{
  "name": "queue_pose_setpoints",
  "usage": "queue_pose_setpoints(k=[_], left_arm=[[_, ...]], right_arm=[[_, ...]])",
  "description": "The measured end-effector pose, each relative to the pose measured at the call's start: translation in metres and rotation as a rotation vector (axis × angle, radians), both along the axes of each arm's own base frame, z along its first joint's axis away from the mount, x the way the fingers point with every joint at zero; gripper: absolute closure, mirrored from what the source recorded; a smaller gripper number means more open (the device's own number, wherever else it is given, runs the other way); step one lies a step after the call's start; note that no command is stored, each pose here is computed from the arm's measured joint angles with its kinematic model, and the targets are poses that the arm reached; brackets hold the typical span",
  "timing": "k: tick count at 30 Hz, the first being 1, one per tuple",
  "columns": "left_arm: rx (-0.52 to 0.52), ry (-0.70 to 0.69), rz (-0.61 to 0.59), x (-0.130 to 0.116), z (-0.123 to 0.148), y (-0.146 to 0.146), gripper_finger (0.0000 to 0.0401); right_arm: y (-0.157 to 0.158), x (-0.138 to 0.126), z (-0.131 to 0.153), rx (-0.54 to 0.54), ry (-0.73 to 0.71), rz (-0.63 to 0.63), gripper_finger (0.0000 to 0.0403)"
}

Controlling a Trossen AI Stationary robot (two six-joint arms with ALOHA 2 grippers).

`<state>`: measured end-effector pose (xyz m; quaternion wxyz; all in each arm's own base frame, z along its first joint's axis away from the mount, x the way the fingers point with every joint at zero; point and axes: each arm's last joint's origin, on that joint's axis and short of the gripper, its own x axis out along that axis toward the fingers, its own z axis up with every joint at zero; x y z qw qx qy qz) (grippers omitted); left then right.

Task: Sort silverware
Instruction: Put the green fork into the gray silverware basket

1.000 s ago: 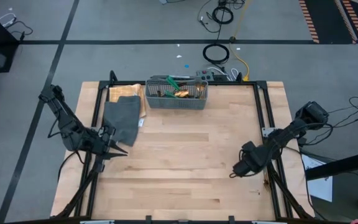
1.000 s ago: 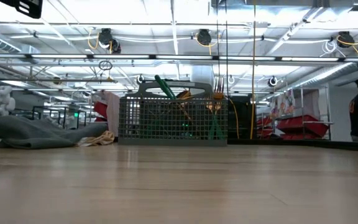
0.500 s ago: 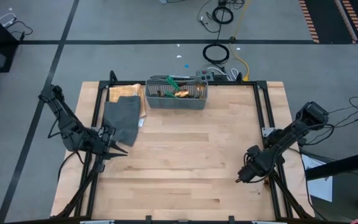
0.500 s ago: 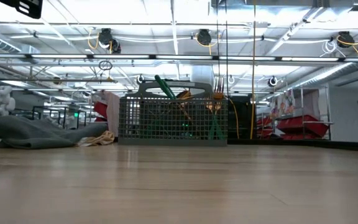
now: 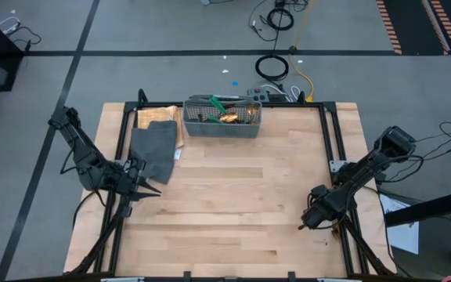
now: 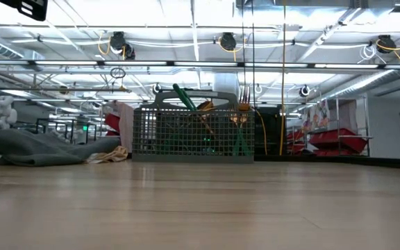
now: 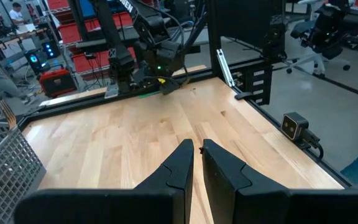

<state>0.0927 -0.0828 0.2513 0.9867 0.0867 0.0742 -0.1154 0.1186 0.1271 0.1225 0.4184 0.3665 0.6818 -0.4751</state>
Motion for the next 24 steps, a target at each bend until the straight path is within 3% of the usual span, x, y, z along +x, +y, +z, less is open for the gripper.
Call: queue_pose_setpoints(k=[6,15,21,24], left_arm=[[0.0,0.0,0.004,0.0,0.0,0.0,0.0359],[-0.02,0.007,0.012,0.001,0.0,0.0,0.0359],[-0.019,0.006,0.016,0.001,0.0,0.0,0.0359],[-0.018,0.007,0.019,0.001,0.0,0.0,0.0359]], right_arm=[[0.003,0.0,-0.003,0.063,0.002,0.035,0.0393],[0.006,0.012,0.005,0.022,-0.104,0.102,0.0402],[0.011,0.04,0.022,-0.056,-0.35,0.198,0.0403],[0.009,0.047,0.03,-0.066,-0.365,0.212,0.0402]])
